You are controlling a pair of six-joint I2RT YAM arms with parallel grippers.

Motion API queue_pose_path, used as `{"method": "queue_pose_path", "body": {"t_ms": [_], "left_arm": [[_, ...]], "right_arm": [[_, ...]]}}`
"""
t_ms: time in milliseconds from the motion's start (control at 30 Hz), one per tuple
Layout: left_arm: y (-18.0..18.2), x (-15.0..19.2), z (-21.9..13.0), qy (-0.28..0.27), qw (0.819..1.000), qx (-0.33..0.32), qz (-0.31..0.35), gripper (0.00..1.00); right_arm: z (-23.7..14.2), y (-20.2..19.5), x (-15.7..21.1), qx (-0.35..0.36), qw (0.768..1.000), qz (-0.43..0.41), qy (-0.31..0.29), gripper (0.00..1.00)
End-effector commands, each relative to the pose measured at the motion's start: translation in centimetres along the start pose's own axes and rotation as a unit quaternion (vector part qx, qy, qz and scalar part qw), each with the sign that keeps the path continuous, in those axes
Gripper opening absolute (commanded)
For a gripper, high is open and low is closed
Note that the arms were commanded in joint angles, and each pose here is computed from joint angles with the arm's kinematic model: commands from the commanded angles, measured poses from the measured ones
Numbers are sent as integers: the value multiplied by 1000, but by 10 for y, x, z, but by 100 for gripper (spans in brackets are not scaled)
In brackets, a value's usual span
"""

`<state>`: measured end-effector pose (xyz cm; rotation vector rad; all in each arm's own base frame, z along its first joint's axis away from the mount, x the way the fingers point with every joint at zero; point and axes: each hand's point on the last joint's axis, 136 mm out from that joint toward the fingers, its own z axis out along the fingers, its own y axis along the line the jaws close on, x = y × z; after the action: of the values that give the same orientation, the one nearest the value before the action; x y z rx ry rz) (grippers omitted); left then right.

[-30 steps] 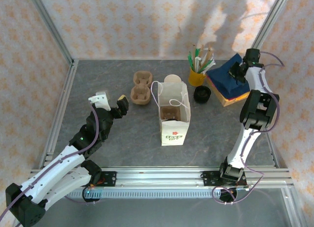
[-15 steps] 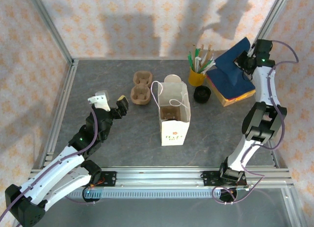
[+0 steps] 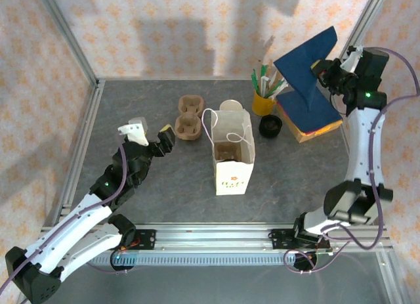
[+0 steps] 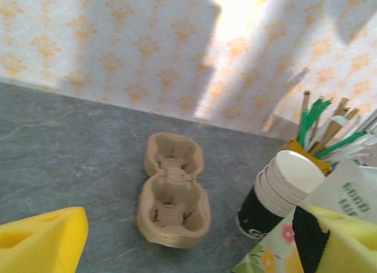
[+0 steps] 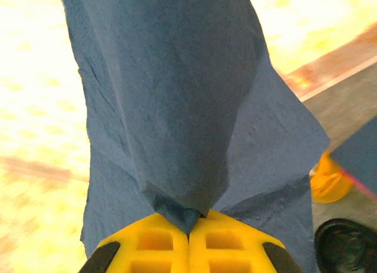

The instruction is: Pack the takeout coffee

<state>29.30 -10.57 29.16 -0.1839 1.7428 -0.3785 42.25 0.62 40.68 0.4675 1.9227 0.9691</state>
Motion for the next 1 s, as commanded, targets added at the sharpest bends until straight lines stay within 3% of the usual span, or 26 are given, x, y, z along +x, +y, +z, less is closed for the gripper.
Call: {"method": "queue_pose_path", "body": {"t_ms": [0, 167, 333, 533, 967], "left_arm": [[-28, -13, -3, 13, 998, 63, -20, 93], [-64, -15, -4, 44, 988, 146, -36, 93], [-98, -14, -6, 73, 969, 228, -60, 92], [-128, -9, -8, 98, 945, 303, -76, 91], [-151, 12, 2, 130, 929, 337, -78, 88]], "right_arm": [[-16, 74, 36, -122, 991, 2, 58, 0], [-31, 119, 90, -170, 979, 5, 117, 0], [-34, 130, 153, -171, 969, 17, 179, 0], [-41, 129, 196, -151, 968, 21, 201, 0], [-15, 112, 260, -90, 967, 10, 240, 0]]}}
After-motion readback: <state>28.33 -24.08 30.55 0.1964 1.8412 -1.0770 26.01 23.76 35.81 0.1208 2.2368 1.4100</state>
